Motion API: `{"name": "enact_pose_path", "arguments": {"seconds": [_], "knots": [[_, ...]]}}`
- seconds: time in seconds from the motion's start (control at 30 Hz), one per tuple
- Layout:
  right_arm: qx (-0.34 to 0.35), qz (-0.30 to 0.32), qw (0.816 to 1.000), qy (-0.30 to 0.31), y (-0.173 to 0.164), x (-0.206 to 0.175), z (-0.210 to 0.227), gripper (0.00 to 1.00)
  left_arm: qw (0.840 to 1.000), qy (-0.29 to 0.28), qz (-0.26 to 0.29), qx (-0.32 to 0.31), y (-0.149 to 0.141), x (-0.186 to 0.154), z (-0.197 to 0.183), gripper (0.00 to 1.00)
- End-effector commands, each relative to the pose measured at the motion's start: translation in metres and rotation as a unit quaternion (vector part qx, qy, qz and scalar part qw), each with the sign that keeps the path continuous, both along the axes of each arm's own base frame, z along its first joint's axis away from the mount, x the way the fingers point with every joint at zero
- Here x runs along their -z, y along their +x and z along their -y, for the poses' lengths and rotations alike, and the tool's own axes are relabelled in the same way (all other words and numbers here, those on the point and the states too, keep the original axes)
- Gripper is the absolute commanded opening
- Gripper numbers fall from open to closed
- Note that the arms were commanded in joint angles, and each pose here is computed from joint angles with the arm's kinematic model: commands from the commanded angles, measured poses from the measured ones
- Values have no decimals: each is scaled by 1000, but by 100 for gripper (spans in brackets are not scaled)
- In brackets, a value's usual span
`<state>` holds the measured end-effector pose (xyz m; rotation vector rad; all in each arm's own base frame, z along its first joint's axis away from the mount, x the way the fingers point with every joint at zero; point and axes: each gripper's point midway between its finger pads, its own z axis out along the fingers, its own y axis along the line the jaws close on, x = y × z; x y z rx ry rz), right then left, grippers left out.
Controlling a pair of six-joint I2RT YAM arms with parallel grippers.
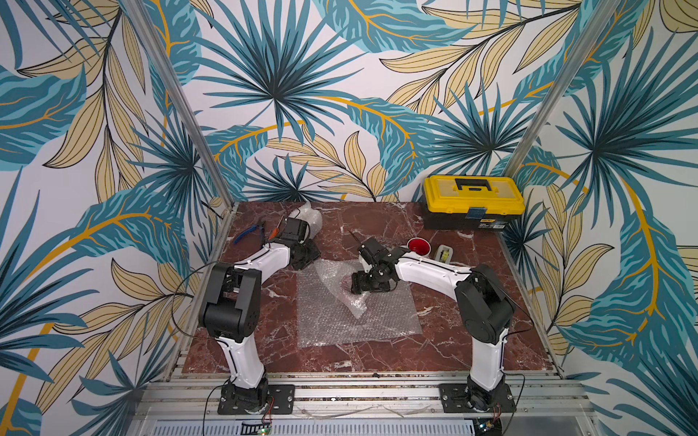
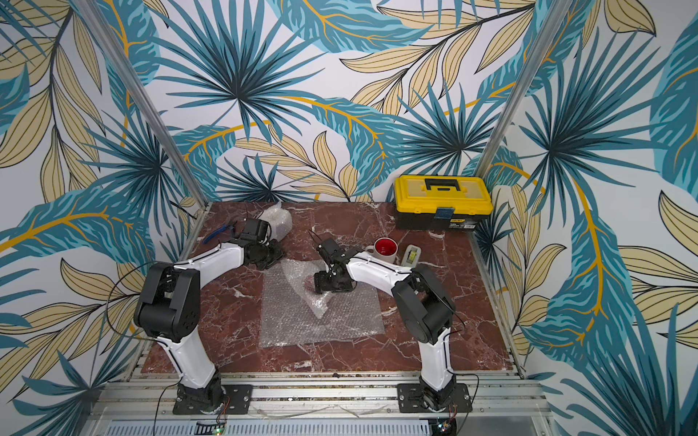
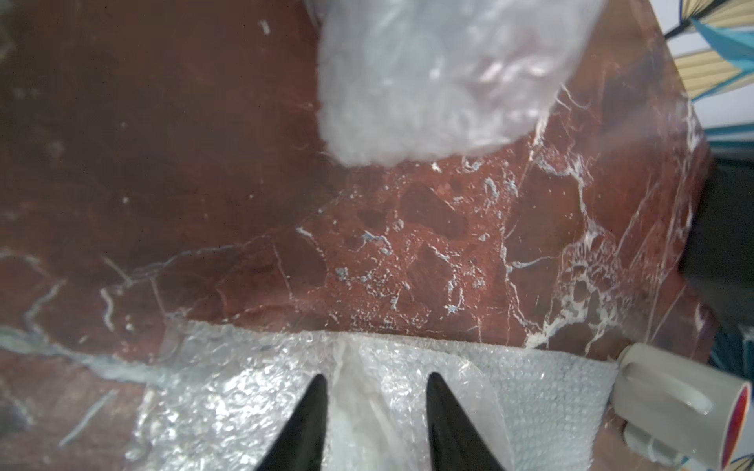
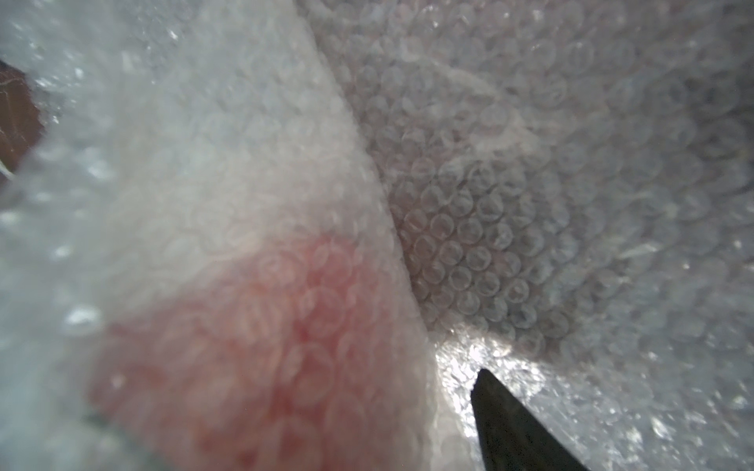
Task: Wrap mugs in bubble wrap
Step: Wrap the mug in bubble wrap.
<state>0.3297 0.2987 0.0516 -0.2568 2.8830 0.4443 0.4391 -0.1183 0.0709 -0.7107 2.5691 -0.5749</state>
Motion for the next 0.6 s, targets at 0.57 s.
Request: {"name": "enact_pose_path", "arguments": {"seconds": [0.57], "knots": [[3,-54,995,-84,-20,38,30,78,984,-85,139,75,-16,-95,24,0]]}}
